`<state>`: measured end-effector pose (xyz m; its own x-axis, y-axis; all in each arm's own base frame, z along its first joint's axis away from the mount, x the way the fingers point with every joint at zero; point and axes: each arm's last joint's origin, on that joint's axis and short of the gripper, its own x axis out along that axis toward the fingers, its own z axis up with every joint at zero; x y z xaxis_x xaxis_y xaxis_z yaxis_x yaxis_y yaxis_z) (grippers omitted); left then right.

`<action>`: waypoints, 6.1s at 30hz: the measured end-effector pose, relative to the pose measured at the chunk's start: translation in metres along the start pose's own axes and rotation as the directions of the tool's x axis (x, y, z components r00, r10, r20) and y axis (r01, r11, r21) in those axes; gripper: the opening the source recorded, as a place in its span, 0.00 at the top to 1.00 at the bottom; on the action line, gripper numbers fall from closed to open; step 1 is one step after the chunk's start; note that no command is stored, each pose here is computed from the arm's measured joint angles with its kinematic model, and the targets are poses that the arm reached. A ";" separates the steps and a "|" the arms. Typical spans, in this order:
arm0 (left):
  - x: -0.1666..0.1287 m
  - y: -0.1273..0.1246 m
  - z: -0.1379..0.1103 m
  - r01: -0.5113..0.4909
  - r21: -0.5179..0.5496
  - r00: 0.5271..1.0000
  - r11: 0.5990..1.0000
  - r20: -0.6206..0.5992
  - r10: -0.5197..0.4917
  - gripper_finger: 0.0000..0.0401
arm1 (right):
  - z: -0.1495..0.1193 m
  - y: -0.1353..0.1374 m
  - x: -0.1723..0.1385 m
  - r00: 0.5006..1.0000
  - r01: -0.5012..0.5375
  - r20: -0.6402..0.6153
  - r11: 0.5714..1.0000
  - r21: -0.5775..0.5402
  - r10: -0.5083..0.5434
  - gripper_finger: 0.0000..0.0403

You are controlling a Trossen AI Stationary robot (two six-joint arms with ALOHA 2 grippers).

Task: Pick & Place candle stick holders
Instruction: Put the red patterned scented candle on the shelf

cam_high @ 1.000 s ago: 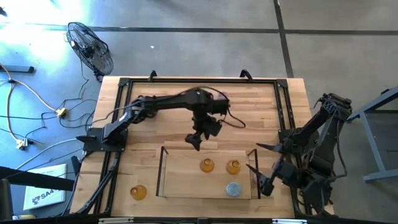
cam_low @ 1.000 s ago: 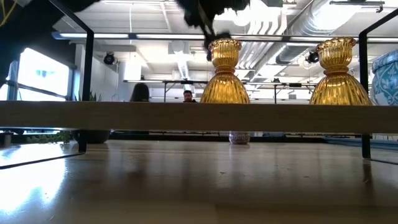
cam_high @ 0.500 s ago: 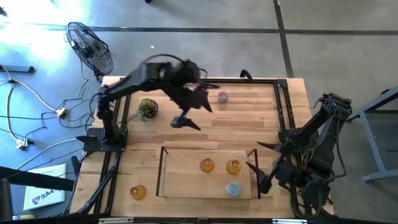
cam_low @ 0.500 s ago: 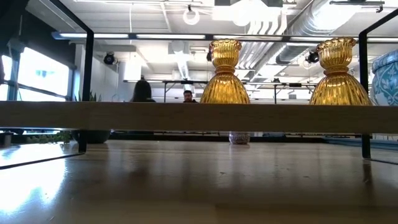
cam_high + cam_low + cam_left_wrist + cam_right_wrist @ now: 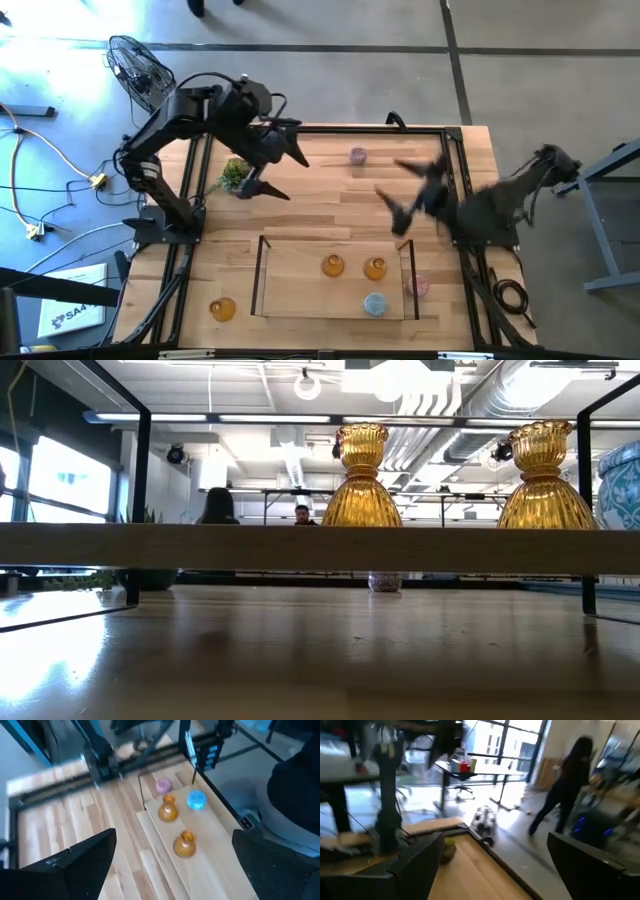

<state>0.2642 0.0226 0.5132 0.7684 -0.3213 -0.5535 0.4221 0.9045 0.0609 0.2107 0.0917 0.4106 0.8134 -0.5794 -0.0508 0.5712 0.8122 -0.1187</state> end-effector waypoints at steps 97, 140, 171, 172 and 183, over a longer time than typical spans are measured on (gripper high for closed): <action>0.137 0.077 -0.012 -0.281 -0.065 0.948 0.957 -0.174 0.267 0.03 | -0.205 -0.164 0.313 0.162 0.386 -0.984 0.912 0.137 0.079 0.12; 0.196 0.099 -0.030 -0.283 -0.127 0.947 0.951 -0.195 0.256 0.03 | -0.205 -0.165 0.315 0.182 0.378 -0.980 0.915 0.143 0.078 0.12; 0.196 0.100 -0.029 -0.286 -0.125 0.948 0.950 -0.185 0.260 0.03 | -0.229 -0.173 0.312 0.178 0.439 -0.978 0.881 0.177 0.108 0.12; 0.196 0.100 -0.029 -0.286 -0.125 0.947 0.950 -0.185 0.261 0.03 | -0.230 -0.173 0.313 0.180 0.438 -0.978 0.881 0.179 0.109 0.12; 0.196 0.100 -0.029 -0.286 -0.125 0.947 0.950 -0.185 0.261 0.03 | -0.242 -0.174 0.318 0.188 0.449 -0.975 0.872 0.197 0.123 0.12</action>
<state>0.4434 0.0577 0.3868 0.7490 -0.0167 -0.6624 0.1210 0.9863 0.1119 0.3440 -0.2501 0.1754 0.1156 -0.0745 -0.9905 0.8845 0.4614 0.0686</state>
